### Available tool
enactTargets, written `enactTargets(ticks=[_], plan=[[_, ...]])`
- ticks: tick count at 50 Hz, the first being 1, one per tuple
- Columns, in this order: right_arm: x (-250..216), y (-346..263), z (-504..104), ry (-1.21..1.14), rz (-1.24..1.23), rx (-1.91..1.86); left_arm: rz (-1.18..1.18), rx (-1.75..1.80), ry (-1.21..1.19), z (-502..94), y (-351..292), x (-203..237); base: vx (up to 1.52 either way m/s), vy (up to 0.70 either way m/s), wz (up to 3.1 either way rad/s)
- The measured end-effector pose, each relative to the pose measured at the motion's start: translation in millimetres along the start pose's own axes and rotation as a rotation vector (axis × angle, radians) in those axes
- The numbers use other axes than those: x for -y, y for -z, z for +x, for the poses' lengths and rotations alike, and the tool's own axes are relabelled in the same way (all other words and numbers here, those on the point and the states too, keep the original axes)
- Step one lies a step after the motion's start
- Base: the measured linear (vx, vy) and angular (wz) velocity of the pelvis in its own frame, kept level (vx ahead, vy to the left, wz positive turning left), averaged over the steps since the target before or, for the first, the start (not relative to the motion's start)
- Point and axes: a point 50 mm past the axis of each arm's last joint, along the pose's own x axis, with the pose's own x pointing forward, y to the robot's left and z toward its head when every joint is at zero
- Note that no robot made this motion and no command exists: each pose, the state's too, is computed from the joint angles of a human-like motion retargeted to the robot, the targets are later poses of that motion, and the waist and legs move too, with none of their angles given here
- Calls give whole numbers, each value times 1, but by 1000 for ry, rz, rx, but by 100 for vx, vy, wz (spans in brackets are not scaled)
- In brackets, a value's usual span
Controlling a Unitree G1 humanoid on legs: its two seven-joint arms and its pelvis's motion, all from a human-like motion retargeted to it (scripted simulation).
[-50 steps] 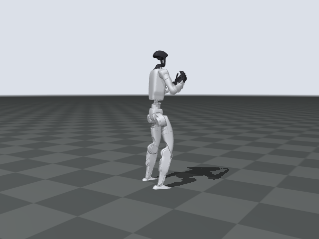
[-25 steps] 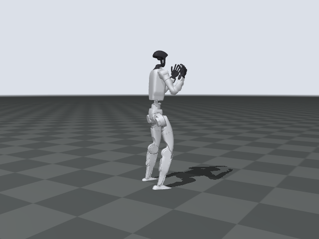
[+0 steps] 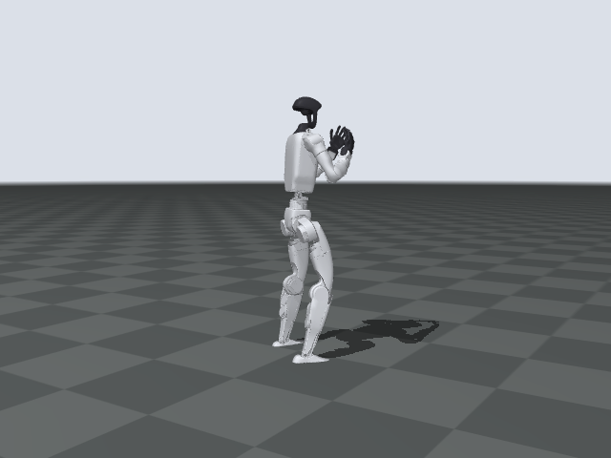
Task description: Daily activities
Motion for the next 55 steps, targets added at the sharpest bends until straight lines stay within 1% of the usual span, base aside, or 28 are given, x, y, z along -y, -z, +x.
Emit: enactTargets(ticks=[4, 7, 12, 16, 23, 43, 55], plan=[[17, -16, 2, 74, -69, 71, 23, 50, -46, 3, -9, -14, 0, 0, 0], [20, -12, -6, 97, -78, 34, 18, 45, -53, 2, -9, -16, 0, 0, 0], [9, 14, -24, 87, 20, -114, -50, -39, -47, -7, 4, -4, 0, 0, 0], [2, 24, -31, 99, 86, -163, -79, -75, -65, -12, 9, 3, 0, 0, 0], [-2, 23, -28, 127, 108, -133, -65, -34, -108, -9, 5, 7, 0, 0, 0], [-6, 24, -27, 186, 144, -108, -27, 0, -32, -2, 4, 22, 0, 0, 0], [-8, 24, -23, 184, 260, -91, -79, 7, -24, 1, 5, 27, 0, 0, 0]])
